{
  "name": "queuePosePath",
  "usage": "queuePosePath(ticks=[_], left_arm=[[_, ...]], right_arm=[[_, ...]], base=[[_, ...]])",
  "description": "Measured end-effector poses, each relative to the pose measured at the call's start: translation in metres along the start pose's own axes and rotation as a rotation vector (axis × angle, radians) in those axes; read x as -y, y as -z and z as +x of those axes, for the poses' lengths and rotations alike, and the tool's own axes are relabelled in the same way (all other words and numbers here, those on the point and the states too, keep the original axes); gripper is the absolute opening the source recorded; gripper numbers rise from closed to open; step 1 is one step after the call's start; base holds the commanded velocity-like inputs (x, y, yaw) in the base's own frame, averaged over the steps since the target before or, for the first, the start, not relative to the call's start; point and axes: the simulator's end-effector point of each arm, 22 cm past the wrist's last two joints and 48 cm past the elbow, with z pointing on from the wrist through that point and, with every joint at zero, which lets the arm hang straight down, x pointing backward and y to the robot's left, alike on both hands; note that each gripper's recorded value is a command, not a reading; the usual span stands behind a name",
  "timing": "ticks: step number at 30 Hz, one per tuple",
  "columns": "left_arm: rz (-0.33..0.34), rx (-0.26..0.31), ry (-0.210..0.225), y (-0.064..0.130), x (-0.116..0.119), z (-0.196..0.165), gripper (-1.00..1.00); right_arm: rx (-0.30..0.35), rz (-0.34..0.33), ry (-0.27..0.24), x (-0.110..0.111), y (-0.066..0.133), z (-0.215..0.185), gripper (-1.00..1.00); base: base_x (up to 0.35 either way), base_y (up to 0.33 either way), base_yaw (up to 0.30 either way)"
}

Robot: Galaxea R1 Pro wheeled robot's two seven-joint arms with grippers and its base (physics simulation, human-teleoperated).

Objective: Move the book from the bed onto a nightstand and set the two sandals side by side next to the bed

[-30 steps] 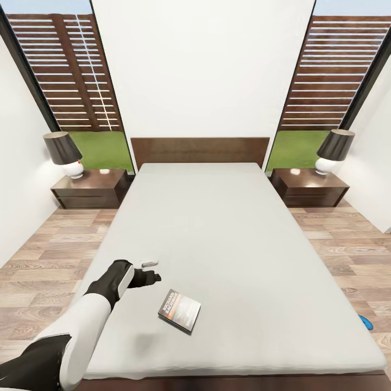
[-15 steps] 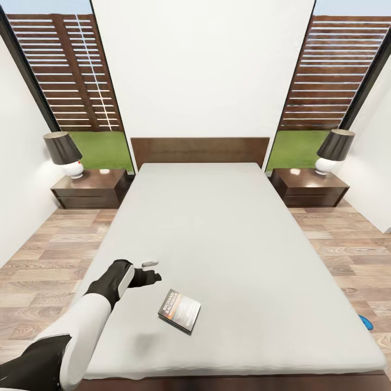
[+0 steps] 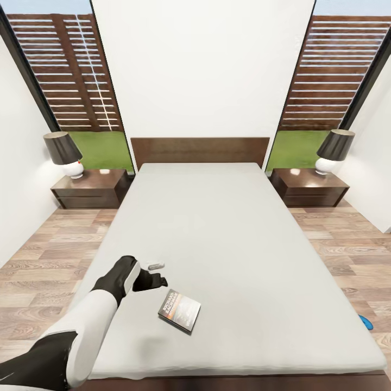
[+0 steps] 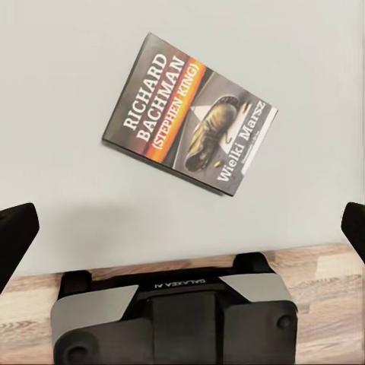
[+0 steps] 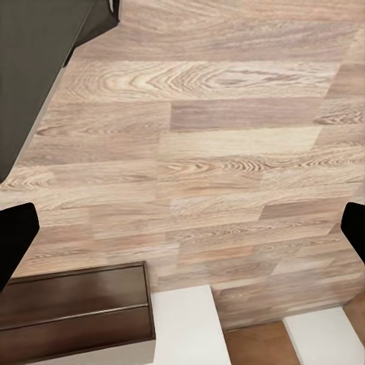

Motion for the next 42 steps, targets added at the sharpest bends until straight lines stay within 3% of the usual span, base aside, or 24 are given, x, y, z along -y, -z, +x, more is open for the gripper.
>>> queuePosePath(ticks=[14,19,32,42], left_arm=[[0.011,-0.007,-0.006,0.003,0.012,-0.003,1.0],[0.028,0.064,-0.027,0.03,0.031,-0.048,1.0],[0.049,0.184,-0.061,0.09,0.059,-0.128,1.0],[0.05,0.193,-0.065,0.098,0.061,-0.137,1.0]], right_arm=[[0.001,-0.002,0.003,-0.002,0.0,-0.001,1.0],[0.003,-0.004,0.005,-0.004,0.001,-0.002,1.0],[0.006,-0.002,0.006,-0.003,0.001,-0.003,1.0],[0.007,-0.003,0.005,-0.004,0.001,-0.004,1.0]], base=[[0.0,0.0,0.0],[0.0,0.0,0.0],[0.0,0.0,0.0],[0.0,0.0,0.0]])
